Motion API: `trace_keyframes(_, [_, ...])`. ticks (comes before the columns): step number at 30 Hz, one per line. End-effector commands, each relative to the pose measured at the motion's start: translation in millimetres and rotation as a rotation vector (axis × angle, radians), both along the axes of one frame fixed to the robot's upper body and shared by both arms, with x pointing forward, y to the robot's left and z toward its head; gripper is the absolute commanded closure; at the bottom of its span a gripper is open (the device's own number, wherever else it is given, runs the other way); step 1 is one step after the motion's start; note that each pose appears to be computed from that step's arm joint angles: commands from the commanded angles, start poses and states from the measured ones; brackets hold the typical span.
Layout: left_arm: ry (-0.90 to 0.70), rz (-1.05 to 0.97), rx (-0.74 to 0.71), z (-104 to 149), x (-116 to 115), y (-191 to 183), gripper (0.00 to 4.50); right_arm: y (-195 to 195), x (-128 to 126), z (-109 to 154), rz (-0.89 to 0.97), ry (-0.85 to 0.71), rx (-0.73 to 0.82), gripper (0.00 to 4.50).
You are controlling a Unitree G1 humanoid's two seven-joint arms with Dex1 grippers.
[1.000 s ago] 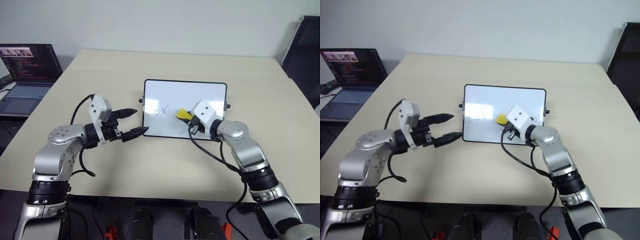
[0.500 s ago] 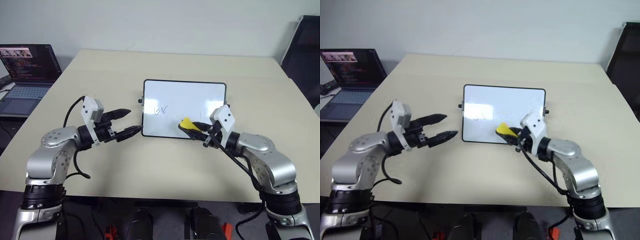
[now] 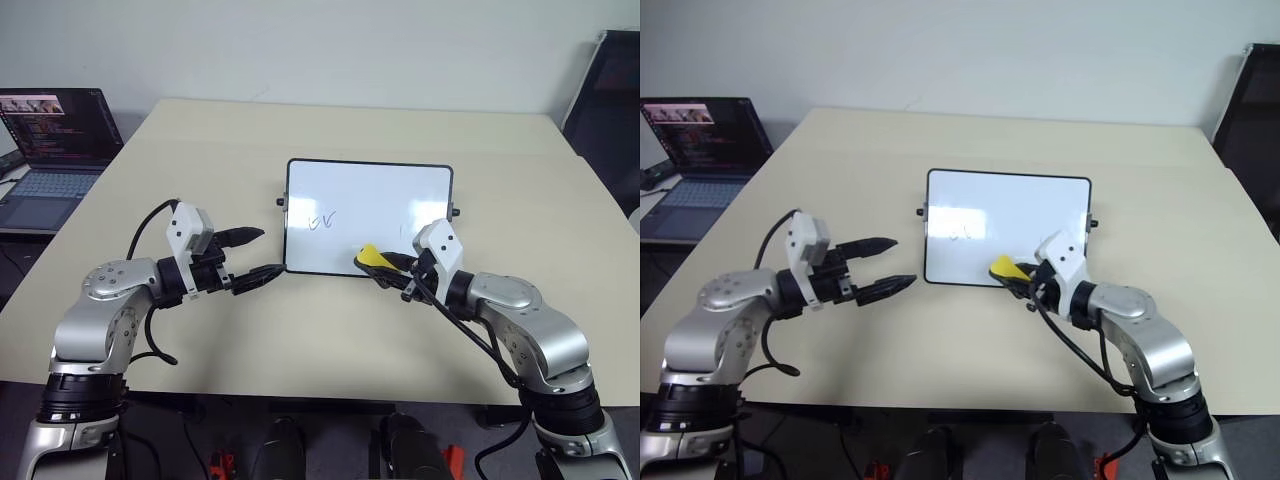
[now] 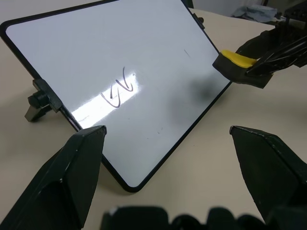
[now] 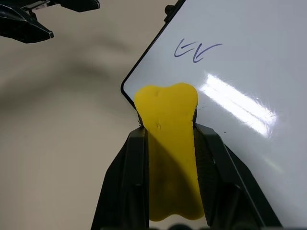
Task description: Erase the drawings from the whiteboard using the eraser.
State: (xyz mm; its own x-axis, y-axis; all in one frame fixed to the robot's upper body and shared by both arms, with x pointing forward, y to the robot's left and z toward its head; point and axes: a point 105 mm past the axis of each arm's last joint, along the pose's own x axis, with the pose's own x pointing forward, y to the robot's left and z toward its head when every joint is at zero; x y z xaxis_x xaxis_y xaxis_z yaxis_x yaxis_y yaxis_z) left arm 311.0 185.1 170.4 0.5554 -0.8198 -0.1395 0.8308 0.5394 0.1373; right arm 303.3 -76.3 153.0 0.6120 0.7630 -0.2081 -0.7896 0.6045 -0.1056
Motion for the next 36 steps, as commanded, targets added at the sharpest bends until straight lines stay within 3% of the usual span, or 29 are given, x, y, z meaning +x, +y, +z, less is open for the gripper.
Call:
trace_keyframes(1, [-0.058,-0.028,0.022,12.7,-2.5,-3.4,0.00,4.0,-2.9,16.1,0.024,-0.067,0.012,3.54])
trace_keyframes(23, [-0.050,-0.034,0.041,11.0,-4.1,-0.2,0.00,17.8,3.1,24.3,0.080,-0.133,-0.009,3.54])
trace_keyframes(30, [-0.037,-0.002,0.057,5.5,-4.1,7.7,0.00,31.8,58.4,46.3,-0.055,-0.462,-0.231,3.54])
trace_keyframes(36, [-0.040,-0.006,0.058,5.6,-3.7,6.4,0.00,58.0,84.7,47.6,-0.065,-0.578,-0.319,3.54])
